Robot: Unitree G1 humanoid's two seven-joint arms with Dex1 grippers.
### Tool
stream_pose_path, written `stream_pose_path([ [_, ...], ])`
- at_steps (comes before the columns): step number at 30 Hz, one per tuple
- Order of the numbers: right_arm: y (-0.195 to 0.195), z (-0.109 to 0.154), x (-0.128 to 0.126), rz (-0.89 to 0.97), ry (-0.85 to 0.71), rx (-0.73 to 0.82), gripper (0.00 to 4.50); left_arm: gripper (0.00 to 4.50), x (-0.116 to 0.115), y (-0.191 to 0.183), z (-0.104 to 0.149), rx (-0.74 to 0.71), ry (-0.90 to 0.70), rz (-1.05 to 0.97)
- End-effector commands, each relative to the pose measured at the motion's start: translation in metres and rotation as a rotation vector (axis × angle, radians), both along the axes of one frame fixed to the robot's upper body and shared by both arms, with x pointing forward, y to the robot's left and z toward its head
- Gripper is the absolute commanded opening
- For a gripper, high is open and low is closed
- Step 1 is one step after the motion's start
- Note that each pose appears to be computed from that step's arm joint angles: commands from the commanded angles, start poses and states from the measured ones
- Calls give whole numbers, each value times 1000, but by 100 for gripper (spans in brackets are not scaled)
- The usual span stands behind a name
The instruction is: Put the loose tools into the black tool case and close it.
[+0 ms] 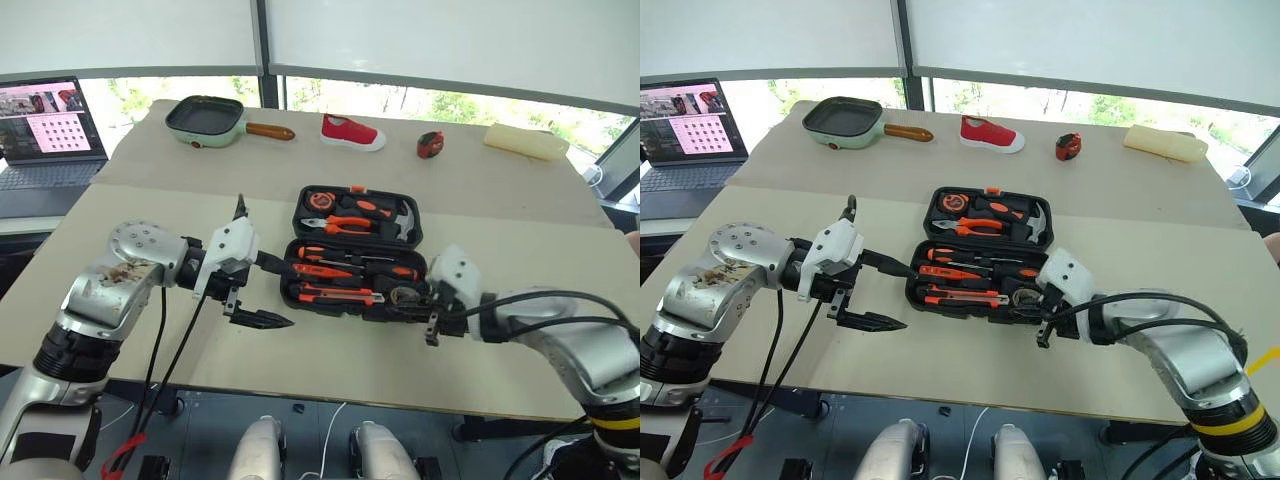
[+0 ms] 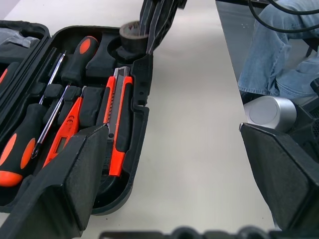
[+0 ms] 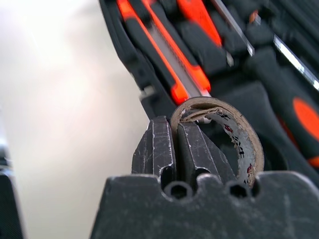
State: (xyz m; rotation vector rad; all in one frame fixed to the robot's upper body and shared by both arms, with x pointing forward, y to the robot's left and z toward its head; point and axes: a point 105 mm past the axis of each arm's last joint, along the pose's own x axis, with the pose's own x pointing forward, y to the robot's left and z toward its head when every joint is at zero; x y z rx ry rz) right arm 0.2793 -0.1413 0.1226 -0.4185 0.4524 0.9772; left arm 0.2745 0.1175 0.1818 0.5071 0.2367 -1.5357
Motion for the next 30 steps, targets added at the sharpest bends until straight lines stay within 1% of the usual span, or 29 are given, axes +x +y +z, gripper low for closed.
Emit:
stream_pose_path([
  [1,4,5,8,9,-58,-5,3,450,-1,-1,6,6,-43,-10],
  [6,-3,-2,16,-2,-94,-114,3,450,1,-1,6,7,-50,-9],
  [10,-6,-7,13,18,-115,-165,3,450,3,-1,6,11,-53,-8],
  [12,-5,-8,10,27,-114,-170,78,450,3,-1,5,11,-56,-7],
  [13,-3,-6,9,30,-112,-160,97,450,4,-1,5,11,-57,-6],
  [15,1,-1,5,41,-105,-134,164,450,4,-1,5,12,-58,-7],
  [16,4,4,2,52,-104,-117,195,450,5,-1,5,12,-59,-6],
  [17,6,9,-1,62,-105,-103,235,450,5,0,5,13,-60,-4],
  [22,7,32,-11,73,-98,-38,391,450,10,3,5,16,-68,13],
  [24,2,40,-12,66,-97,-31,391,450,12,3,6,14,-73,20],
  [27,-12,48,-4,9,-113,-26,391,450,21,8,6,11,-82,68],
  [30,-37,53,19,-118,-147,-3,391,450,43,25,0,4,-97,198],
])
